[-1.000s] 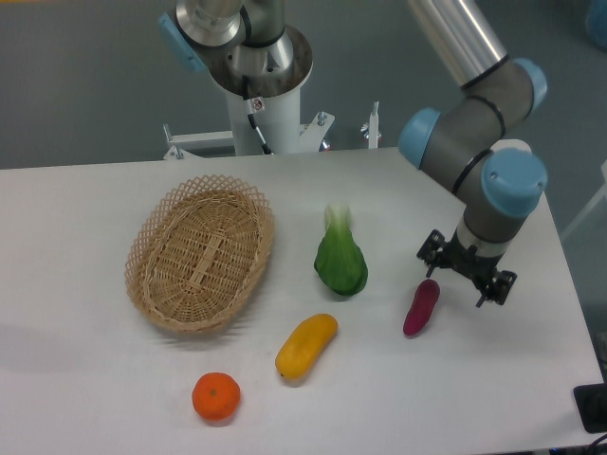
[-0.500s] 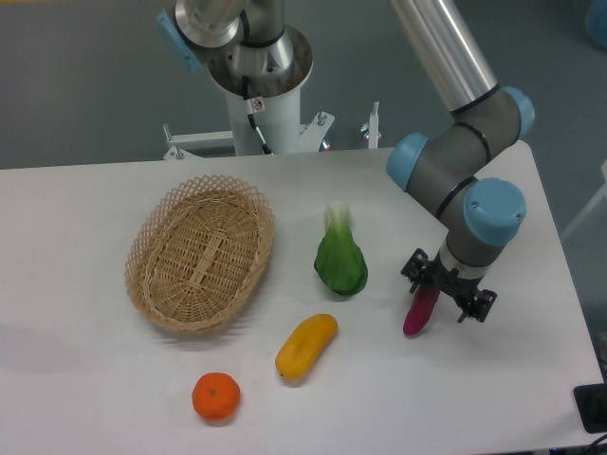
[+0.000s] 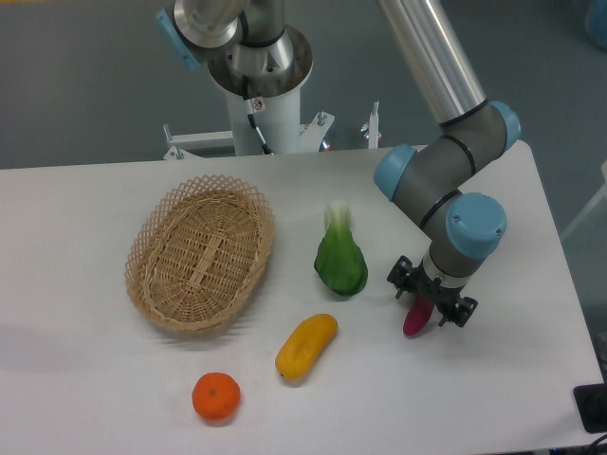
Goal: Pick up the sweet potato from the table
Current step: 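Close the gripper around the purple sweet potato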
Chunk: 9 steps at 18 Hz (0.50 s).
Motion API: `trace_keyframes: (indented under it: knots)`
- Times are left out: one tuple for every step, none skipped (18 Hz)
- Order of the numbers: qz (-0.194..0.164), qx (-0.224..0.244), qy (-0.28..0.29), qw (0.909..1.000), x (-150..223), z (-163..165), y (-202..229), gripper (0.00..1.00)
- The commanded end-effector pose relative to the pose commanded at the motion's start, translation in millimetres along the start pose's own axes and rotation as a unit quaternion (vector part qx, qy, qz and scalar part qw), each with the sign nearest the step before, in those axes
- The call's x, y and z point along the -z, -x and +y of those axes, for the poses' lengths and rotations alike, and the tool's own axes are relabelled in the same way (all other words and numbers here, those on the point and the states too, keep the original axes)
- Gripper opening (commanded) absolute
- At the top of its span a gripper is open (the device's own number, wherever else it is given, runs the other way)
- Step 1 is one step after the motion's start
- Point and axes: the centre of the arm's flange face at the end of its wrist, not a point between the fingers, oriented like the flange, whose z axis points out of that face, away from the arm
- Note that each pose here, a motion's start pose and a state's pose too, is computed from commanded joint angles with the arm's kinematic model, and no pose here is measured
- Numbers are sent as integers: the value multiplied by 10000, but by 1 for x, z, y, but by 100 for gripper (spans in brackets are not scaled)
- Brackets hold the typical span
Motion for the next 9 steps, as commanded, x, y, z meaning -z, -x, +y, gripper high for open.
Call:
trace_keyframes:
  knots:
    - [-15, 76, -4, 10000, 2, 0, 0, 19]
    - [-25, 144, -23, 9999, 4, -1, 0, 18]
    - [-54, 188, -33, 9998, 7, -1, 0, 17]
    - [-133, 192, -34, 9997, 18, -2, 2, 17]
    - [-177, 188, -79, 9996, 29, 0, 2, 17]
    - [-237, 222, -97, 9994, 38, 4, 3, 17]
    - [-267, 221, -106, 9993, 44, 4, 2, 17]
    - [-308, 211, -103, 9992, 49, 5, 2, 17]
    - [-370, 207, -136, 9990, 58, 4, 4, 17]
